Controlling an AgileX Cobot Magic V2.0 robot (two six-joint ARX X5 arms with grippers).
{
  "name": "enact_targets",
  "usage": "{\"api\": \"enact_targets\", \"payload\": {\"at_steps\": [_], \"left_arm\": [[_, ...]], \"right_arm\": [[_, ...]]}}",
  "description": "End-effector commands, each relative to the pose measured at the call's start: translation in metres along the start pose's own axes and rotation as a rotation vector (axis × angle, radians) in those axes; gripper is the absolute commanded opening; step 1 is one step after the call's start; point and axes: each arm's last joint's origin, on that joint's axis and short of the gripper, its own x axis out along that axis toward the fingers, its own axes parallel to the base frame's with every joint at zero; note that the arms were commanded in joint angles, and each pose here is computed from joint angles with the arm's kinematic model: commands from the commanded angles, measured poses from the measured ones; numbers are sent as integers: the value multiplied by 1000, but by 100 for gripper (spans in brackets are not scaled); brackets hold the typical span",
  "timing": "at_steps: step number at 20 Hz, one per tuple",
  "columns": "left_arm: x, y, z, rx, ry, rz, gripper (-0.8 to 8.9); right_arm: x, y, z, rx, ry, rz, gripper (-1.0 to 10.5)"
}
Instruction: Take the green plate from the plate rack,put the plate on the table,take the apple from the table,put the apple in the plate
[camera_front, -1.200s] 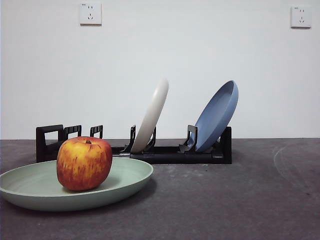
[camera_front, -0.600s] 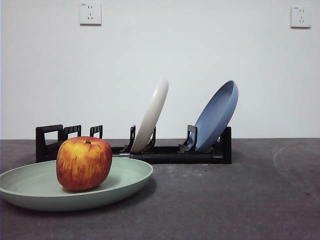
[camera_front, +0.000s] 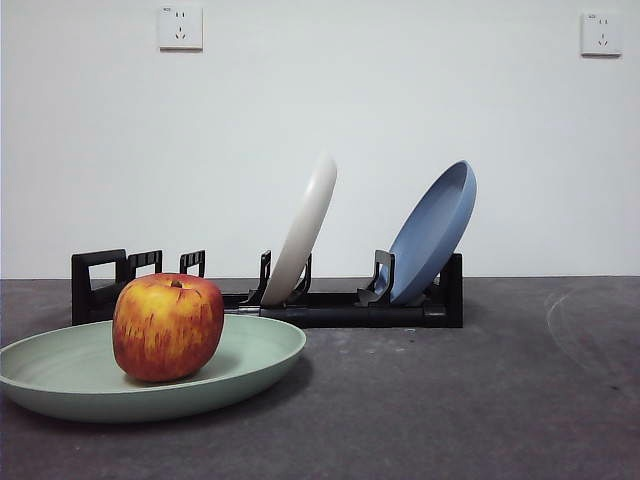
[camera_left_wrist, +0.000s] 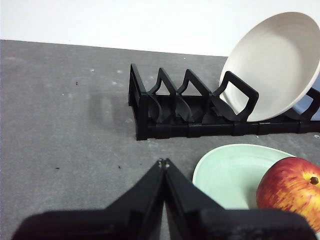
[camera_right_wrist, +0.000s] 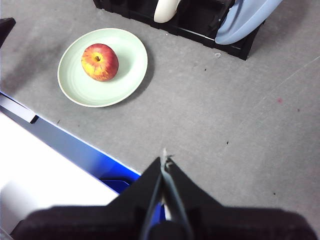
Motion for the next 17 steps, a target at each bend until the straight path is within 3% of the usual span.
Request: {"api": "enact_targets", "payload": {"at_steps": [1, 17], "left_arm": [[1, 1, -2, 4, -4, 5, -3], [1, 1, -2, 3, 7, 7, -3]], "right_arm": [[2, -1, -3, 4, 26, -12, 2], [2, -1, -3, 4, 26, -12, 2]]}}
